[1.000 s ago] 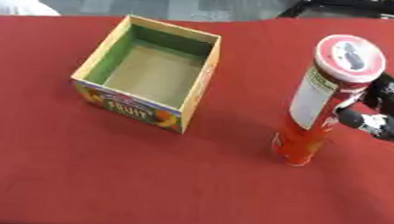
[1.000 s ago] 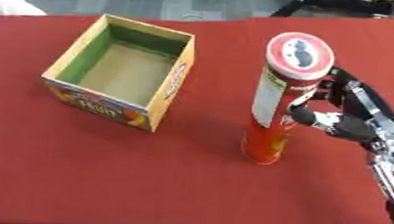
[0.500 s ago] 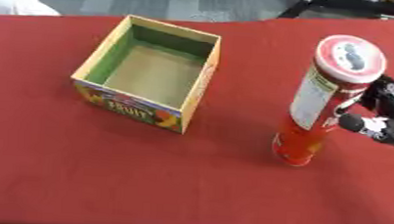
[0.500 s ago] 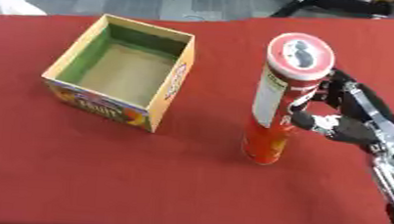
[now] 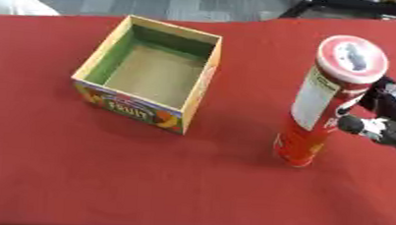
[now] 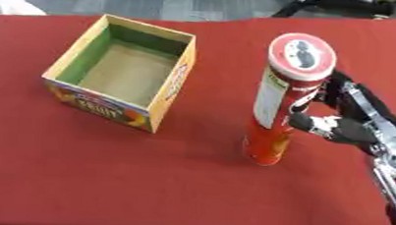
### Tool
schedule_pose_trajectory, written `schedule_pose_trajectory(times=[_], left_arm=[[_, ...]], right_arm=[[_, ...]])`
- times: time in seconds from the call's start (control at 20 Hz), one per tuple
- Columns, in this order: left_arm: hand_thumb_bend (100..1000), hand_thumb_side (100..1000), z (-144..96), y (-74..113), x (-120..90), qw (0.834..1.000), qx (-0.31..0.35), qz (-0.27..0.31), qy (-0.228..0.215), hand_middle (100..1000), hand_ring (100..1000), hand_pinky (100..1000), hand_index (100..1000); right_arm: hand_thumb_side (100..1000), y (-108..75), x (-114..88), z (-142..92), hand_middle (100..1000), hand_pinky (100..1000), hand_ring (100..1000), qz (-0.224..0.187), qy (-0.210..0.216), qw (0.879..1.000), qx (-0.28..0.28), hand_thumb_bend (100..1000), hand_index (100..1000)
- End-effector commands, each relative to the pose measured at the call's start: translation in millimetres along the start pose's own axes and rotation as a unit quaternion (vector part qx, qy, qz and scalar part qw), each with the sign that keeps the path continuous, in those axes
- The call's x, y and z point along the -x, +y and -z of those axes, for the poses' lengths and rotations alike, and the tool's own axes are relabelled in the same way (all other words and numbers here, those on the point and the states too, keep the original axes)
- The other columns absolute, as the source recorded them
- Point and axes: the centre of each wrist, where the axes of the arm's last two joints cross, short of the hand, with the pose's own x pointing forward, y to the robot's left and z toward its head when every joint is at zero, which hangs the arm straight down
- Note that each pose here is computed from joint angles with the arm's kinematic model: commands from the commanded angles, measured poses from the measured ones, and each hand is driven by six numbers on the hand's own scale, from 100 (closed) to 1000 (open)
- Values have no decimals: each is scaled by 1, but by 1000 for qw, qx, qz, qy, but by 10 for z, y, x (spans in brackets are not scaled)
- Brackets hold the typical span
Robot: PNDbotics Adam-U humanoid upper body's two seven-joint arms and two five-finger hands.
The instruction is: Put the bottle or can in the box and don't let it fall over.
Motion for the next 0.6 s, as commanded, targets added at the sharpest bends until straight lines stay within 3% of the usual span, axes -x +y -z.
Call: schedule_pose_trajectory(times=[0.05, 0.6], left_arm=[[432, 775, 44, 22, -89, 1000, 2, 2, -17, 761, 834, 715, 789], [431, 775, 43, 11, -88, 1000, 3, 0, -17, 761, 833, 716, 789]], right_arm=[[541, -32, -120, 46, 913, 755, 809, -13, -16, 1000, -2, 1000, 897], [541, 52, -206, 179, 907, 752, 806, -8, -32, 999, -18, 1000, 894]])
